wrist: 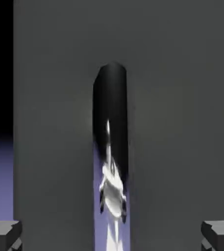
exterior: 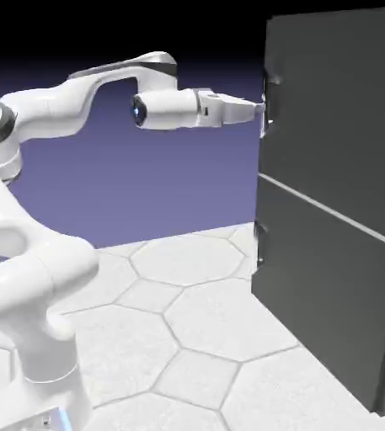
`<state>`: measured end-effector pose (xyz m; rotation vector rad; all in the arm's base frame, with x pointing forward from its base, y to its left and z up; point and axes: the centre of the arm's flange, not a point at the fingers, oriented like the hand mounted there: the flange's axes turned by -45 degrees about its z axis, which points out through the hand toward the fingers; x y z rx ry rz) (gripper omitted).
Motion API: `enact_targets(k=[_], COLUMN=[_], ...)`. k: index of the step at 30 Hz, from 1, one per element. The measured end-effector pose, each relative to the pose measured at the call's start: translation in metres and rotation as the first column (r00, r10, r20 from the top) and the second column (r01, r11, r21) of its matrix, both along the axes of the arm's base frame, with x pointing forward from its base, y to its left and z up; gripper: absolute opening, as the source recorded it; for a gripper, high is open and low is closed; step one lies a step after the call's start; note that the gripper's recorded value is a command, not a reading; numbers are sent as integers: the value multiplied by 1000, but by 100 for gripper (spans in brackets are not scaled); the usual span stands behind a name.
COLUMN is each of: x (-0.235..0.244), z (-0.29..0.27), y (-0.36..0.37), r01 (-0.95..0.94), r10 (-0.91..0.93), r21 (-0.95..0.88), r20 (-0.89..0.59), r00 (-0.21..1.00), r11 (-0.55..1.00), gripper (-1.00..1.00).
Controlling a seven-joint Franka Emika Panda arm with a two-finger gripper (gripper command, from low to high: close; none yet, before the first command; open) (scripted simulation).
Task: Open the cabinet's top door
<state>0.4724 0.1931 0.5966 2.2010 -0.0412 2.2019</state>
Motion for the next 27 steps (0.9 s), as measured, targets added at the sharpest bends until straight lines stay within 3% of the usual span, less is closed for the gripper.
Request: enact_targets(k=[1, 2, 4, 27], x=[11, 11, 11, -180], z=[0, 0, 0, 0], y=[-1, -1, -1, -109], r01=[0, 0, 0, -453], r10=[0, 0, 0, 453], r21=[1, 1, 1, 1], r20=[0, 0, 0, 0], r00=[1000, 1000, 1000, 891], r11=[1000, 1000, 1000, 891], gripper=[0, -100, -100, -100])
